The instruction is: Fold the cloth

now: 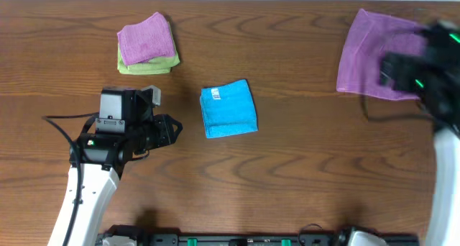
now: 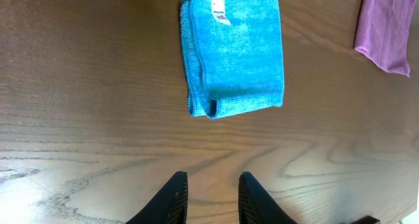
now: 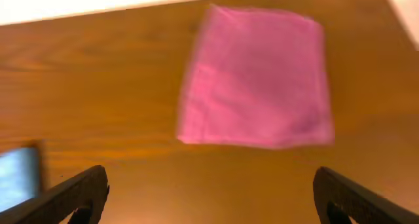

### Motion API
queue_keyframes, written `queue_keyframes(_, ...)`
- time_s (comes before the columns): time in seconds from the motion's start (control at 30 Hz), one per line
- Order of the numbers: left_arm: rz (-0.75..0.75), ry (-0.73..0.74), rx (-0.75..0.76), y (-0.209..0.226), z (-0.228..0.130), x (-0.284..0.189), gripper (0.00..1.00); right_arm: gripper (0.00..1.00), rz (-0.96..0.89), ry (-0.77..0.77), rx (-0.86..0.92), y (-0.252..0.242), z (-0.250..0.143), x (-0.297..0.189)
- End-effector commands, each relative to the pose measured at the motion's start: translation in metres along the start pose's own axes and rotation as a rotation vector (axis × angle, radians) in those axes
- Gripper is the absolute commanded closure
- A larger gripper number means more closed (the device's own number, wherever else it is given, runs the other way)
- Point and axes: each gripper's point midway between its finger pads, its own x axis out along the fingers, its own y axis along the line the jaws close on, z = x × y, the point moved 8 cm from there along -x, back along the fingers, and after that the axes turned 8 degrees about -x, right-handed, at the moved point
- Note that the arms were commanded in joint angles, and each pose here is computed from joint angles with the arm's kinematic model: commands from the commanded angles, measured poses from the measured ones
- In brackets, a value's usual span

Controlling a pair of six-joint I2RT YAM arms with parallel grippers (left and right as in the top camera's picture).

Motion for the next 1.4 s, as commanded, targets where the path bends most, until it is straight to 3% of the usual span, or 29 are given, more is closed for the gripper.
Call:
queue_keyframes(0.0,0.015,-0.012,-0.006,0.0,0.0,-0.001,0.73,0.01,-0.019,-0.021,-0.031,-0.013,-0.031,-0.022)
queue_keyframes(0.17,0.018,-0.005,-0.017,0.001,-0.001,-0.001,0.72,0.01,-0.063,-0.089,-0.02,-0.001,-0.075,-0.057)
queue_keyframes(0.37,0.02,-0.003,-0.018,0.001,-0.002,-0.001,0.71,0.01,0.115,-0.105,0.015,0.035,-0.134,-0.064)
queue_keyframes(0.47,0.019,-0.003,-0.005,0.001,-0.002,-0.001,0.71,0.01,0.322,-0.154,0.024,0.06,-0.146,-0.068)
queue_keyframes(0.6,0.02,-0.001,0.02,0.001,-0.002,-0.001,0.71,0.01,0.339,-0.046,0.052,0.068,-0.17,-0.065)
queue_keyframes(0.93,0.019,-0.003,0.047,0.001,-0.001,-0.001,0.71,0.01,0.272,-0.001,0.204,0.062,-0.177,-0.046)
queue_keyframes(1.37,0.018,-0.007,0.142,0.001,-0.001,-0.001,0.67,0.01,0.519,0.142,-0.013,0.112,-0.182,-0.037)
